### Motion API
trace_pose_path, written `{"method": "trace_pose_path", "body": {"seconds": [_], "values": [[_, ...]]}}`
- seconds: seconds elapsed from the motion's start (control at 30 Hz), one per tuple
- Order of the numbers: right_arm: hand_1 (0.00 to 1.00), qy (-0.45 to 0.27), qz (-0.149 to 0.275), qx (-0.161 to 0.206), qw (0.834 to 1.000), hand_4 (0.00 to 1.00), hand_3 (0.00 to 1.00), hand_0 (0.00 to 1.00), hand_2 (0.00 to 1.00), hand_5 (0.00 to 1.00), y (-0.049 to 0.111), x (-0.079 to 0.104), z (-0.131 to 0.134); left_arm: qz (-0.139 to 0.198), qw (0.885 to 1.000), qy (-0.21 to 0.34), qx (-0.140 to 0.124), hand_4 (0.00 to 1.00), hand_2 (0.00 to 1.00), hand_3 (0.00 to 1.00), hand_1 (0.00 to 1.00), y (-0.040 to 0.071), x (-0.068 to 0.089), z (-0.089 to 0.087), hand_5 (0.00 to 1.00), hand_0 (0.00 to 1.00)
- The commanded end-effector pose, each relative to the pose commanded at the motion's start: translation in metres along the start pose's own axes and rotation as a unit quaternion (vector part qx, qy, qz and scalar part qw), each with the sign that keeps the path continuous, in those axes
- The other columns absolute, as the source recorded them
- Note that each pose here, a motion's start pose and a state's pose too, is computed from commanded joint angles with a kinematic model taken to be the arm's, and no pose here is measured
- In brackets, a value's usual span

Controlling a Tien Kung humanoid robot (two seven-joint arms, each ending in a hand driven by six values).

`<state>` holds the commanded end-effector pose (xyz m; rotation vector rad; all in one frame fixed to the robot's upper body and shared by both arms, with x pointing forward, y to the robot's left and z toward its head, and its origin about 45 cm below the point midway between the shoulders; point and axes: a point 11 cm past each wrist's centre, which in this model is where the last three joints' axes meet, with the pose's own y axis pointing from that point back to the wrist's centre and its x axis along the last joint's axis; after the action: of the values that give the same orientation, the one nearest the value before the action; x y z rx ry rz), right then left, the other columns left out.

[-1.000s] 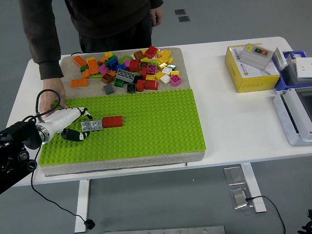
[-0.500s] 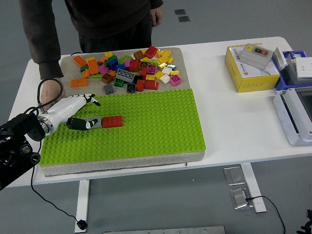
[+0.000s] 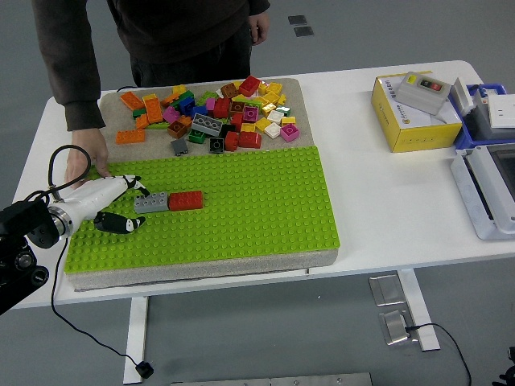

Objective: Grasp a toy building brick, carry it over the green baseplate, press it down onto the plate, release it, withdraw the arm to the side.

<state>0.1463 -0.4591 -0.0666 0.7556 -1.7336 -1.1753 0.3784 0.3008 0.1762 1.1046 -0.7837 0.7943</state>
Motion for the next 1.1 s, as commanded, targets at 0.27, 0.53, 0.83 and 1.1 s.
{"method": "trace_pose_path", "body": {"seconds": [0.27,0.53,0.83,1.1], "values": [[0.614,0.000,-0.001,0.000,1.000,0.582,0.745,0.641,0.652,0.998,0.000,-0.001,0.000,-0.001,1.000,0.005,0.000,0.682,0.998,0.779,0.998,-0.003,-0.004,0.001,0.304,0.998],[0.613,-0.001,-0.002,0.001,1.000,0.585,0.745,0.642,0.652,0.998,0.000,-0.002,0.000,0.001,1.000,-0.003,-0.006,0.690,0.998,0.765,0.998,-0.007,-0.006,0.008,0.338,0.998],[0.613,0.000,-0.002,0.001,1.000,0.588,0.745,0.642,0.652,0.998,0.000,-0.002,-0.001,0.002,1.000,-0.016,-0.019,0.690,0.998,0.749,0.998,-0.011,-0.011,0.018,0.360,0.998],[0.610,0.000,-0.003,0.002,1.000,0.588,0.745,0.642,0.652,0.998,0.000,-0.002,-0.001,-0.003,1.000,-0.015,-0.023,0.692,0.998,0.741,0.998,-0.013,-0.016,0.022,0.362,0.998]]}}
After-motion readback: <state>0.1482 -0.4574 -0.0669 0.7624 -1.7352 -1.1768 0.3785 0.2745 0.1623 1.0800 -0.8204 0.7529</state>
